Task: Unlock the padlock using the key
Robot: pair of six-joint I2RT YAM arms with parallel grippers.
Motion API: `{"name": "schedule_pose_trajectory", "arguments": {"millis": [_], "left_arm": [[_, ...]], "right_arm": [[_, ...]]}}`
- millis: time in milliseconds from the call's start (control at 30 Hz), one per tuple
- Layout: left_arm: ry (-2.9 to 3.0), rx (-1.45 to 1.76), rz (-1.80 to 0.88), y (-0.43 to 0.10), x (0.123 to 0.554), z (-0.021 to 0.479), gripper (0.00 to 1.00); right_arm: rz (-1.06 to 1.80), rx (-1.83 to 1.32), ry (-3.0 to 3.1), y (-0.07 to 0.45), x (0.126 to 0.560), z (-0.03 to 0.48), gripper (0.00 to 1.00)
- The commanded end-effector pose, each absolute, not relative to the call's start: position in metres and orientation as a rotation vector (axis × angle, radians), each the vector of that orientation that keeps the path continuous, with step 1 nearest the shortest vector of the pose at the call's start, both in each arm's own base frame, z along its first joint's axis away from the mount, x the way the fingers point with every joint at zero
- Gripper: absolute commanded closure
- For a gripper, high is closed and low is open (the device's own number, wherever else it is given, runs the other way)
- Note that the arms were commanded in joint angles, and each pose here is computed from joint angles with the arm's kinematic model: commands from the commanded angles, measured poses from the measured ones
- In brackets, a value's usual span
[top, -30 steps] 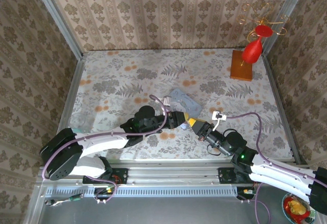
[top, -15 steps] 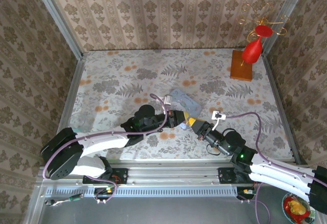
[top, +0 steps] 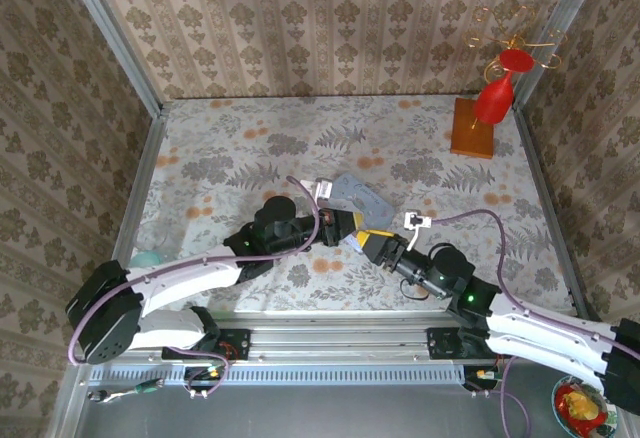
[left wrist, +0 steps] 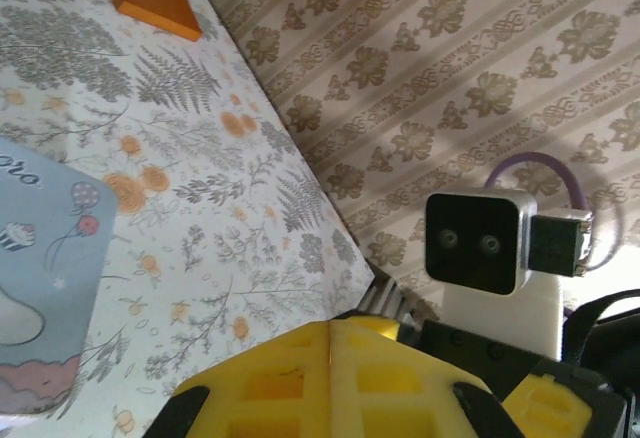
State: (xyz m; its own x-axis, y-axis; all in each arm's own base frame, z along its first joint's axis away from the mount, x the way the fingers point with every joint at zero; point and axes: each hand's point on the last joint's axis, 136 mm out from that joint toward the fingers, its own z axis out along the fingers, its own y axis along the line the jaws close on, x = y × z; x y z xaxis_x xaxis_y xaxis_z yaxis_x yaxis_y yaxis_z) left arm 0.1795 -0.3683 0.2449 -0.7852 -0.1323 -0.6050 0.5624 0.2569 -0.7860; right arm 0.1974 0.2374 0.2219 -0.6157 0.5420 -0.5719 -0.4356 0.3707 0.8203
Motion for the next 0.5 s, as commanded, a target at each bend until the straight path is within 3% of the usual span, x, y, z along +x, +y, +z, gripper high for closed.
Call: {"name": "schedule_pose_trajectory", "arguments": {"millis": [0, 233, 467], "left_arm": [[1.868, 0.417, -1.692, -0.374, 0.174, 0.267, 1.0], [1.856, 0.375, -1.703, -0.369, 0.177, 0.267, 1.0], [1.859, 0.337, -1.693, -0.362, 0.181, 0.264, 1.0]], "right_arm": [[1.589, 0.039, 1.639, 0.252, 0.189, 0.26, 0.5], [1.595, 0.071, 1.648, 0.251, 0.192, 0.255, 0.7], [1.561, 0.093, 1.656, 0.242, 0.192, 0.252, 0.68]]}}
